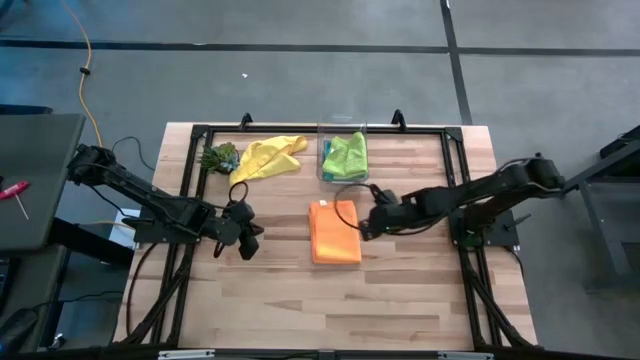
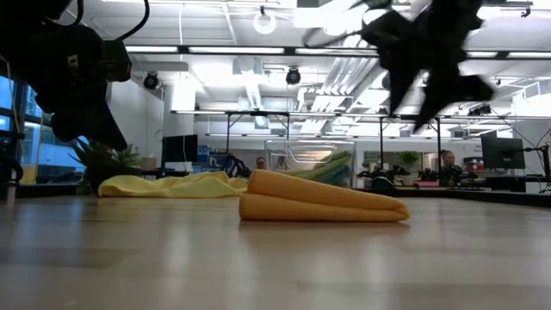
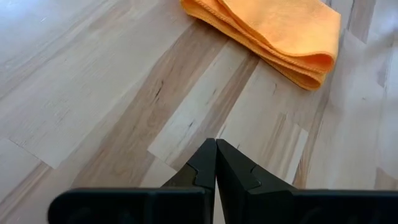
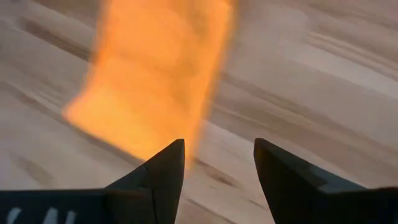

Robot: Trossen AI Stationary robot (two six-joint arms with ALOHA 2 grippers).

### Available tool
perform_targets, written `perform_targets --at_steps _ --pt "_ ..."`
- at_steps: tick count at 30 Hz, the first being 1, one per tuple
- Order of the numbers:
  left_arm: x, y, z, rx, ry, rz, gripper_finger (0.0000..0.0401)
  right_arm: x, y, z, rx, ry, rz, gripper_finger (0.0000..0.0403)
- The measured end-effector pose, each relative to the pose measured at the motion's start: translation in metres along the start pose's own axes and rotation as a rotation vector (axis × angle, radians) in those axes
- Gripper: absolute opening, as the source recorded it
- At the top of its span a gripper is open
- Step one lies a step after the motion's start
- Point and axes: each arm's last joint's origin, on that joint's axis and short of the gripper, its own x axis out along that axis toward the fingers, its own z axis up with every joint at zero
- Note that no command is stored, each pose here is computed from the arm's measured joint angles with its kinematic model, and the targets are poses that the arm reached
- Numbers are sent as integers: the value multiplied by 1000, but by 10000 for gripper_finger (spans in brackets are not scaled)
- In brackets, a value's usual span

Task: Fold microfiber towels
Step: Put the orange microfiber cloth into the transparent bin

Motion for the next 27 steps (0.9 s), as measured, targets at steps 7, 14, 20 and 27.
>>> perform_targets --at_steps 7,14,20,27 --pt "0 0 0 -37 5 -6 0 -7 -9 -12 -44 53 -83 204" --pt "0 -4 1 -61 19 -69 0 0 -20 -14 -148 38 -184 243" --pt "0 -8 2 -74 43 -127 0 6 -65 -29 -23 77 -7 248" --pt "-1 -11 4 -109 39 -165 0 0 -84 -29 163 -134 353 248"
